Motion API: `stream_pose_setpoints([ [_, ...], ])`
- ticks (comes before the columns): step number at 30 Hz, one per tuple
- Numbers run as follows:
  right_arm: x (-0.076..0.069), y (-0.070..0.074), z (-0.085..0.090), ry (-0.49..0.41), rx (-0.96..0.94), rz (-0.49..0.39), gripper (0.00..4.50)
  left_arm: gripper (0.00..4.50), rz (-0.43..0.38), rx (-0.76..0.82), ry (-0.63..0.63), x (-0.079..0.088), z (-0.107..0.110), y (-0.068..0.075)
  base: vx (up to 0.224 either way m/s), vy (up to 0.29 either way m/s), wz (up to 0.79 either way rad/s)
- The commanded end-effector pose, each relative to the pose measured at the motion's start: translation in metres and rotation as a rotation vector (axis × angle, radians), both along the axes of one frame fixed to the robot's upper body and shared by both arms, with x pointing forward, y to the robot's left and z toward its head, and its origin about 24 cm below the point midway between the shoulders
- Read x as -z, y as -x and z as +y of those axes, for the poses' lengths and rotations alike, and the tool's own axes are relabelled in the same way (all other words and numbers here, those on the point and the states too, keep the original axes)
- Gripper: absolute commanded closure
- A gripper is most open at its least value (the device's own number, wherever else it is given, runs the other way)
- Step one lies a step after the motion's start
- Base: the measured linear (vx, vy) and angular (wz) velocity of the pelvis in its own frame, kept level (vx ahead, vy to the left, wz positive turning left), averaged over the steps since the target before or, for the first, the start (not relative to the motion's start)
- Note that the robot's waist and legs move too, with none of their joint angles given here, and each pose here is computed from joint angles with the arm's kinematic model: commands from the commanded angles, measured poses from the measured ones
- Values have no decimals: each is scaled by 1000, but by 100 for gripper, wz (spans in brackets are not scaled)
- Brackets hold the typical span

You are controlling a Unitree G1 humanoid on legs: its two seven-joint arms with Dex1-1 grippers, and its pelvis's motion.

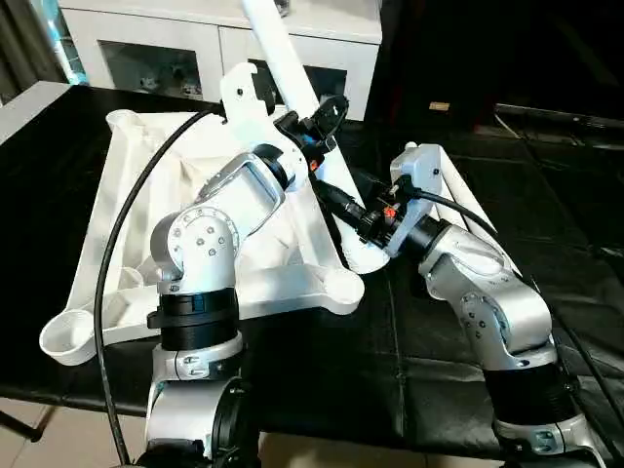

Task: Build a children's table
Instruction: Pick table leg

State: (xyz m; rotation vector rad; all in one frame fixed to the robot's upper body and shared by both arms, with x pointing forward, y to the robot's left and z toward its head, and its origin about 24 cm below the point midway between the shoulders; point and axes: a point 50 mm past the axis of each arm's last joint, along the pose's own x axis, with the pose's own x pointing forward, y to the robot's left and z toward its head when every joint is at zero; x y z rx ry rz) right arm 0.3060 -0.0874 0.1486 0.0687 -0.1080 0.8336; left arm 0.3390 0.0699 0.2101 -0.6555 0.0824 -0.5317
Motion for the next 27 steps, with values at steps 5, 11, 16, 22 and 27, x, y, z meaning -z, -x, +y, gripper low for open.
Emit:
stream_pose_setpoints([
  [5,-3,-1,-1,16,29,-48,265,268,20,-23,9,-2,-9,-1,0,0,0],
  [11,-1,0,-1,-22,1,-10,209,268,1,-50,-9,-3,-4,-3,0,0,0],
  [16,-1,0,-1,-31,-9,1,160,268,-13,-67,-29,-3,-1,-4,0,0,0],
  [22,-3,3,-3,-42,-53,-12,115,269,-61,-102,-133,-1,11,-10,0,0,0],
  [27,-11,6,-16,-69,-124,49,75,269,-160,-44,-314,-1,24,-12,0,0,0],
])
